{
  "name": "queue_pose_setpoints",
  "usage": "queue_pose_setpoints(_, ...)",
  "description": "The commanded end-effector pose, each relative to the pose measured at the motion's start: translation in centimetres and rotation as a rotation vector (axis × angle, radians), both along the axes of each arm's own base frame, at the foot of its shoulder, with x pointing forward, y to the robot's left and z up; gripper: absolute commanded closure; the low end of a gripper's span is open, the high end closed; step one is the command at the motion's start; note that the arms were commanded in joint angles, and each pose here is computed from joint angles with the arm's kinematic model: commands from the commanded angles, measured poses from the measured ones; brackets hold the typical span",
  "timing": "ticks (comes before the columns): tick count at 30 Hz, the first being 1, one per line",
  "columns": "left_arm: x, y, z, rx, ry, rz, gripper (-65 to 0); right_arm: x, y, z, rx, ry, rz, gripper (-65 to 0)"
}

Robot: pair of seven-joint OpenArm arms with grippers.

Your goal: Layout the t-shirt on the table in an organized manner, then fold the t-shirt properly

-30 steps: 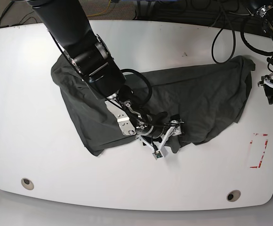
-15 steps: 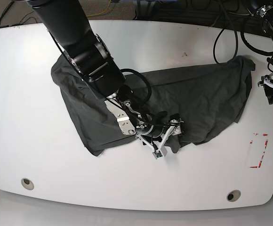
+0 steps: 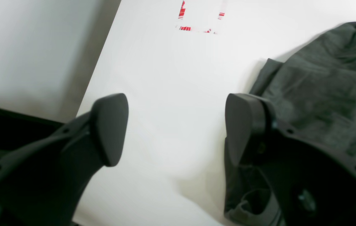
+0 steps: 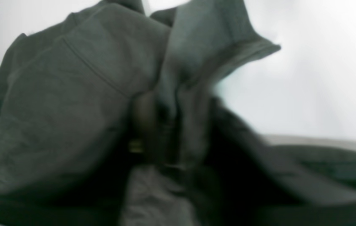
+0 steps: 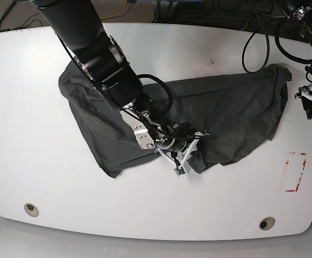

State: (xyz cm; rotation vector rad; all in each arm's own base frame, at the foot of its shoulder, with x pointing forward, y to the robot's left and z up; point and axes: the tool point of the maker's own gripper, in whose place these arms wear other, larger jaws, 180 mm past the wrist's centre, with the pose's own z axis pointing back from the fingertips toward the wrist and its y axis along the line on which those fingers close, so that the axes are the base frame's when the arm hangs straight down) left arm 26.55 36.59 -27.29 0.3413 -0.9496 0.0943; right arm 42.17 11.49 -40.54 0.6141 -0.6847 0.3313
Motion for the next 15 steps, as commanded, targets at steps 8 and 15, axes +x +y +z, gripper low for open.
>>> queue_pose_setpoints(8,0.5,0.3,1.4,0.025,-0.042,-0.008,-45.0,1.6,2.4,5.8,0.064,-0.104,0.057,-5.9)
queue_pose_setpoints(15,0.4,0.3,1.4,0.025,-0.040,-0.008,-45.0,0.6,3.6,8.7,0.087,-0.147,0.119,-5.9)
